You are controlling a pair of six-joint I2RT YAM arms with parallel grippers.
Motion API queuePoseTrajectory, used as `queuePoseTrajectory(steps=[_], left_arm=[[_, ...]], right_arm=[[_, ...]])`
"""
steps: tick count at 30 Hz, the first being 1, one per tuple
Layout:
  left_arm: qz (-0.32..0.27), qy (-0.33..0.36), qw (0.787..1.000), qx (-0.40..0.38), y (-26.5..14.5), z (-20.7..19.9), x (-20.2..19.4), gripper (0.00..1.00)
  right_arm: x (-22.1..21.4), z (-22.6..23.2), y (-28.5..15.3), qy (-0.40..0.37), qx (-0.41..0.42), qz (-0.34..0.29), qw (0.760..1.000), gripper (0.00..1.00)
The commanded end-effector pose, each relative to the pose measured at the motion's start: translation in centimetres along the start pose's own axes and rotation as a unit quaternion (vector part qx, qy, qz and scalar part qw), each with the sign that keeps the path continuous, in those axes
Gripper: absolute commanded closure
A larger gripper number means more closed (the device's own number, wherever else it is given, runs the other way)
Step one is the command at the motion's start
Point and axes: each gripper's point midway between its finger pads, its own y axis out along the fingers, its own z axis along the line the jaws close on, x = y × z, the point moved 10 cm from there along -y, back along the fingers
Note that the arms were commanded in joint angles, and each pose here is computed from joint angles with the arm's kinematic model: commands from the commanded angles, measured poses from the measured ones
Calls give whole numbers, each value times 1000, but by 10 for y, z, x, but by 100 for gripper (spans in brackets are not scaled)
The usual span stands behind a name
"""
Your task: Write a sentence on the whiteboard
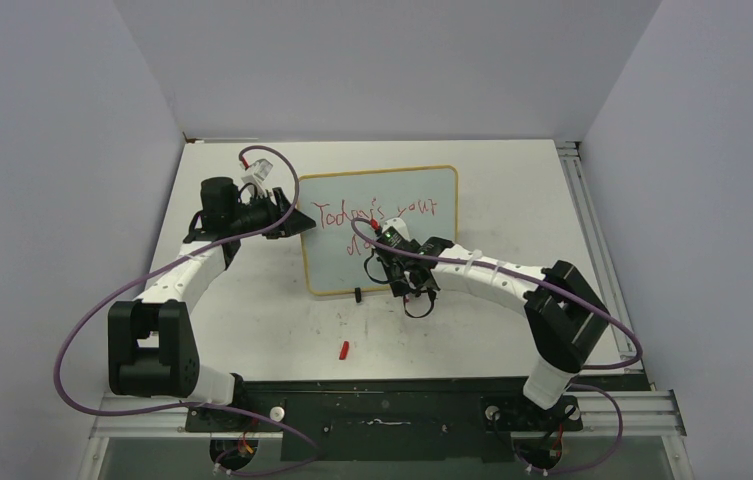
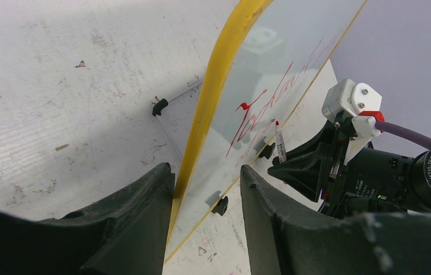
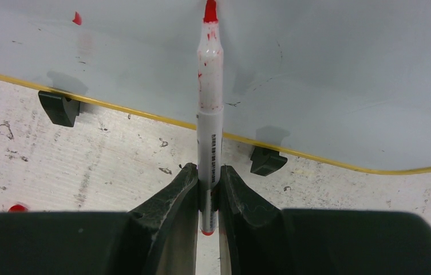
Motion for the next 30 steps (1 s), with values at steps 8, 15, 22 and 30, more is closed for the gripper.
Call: queuePoseTrajectory(steps=[8,15,22,30], left_arm=[[-17,34,999,-36,-5,-17,9,56],[-17,34,999,-36,-5,-16,9,56],[-17,35,999,-36,-5,-17,9,56],[-19,34,999,-34,-6,-17,10,55]], right_arm=[[9,-2,4,3,3,-16,1000,95],[8,-3,7,3,4,-12,1000,95],[8,-3,9,2,4,-10,1000,95],[17,-6,-22,5,2,-42,999,95]])
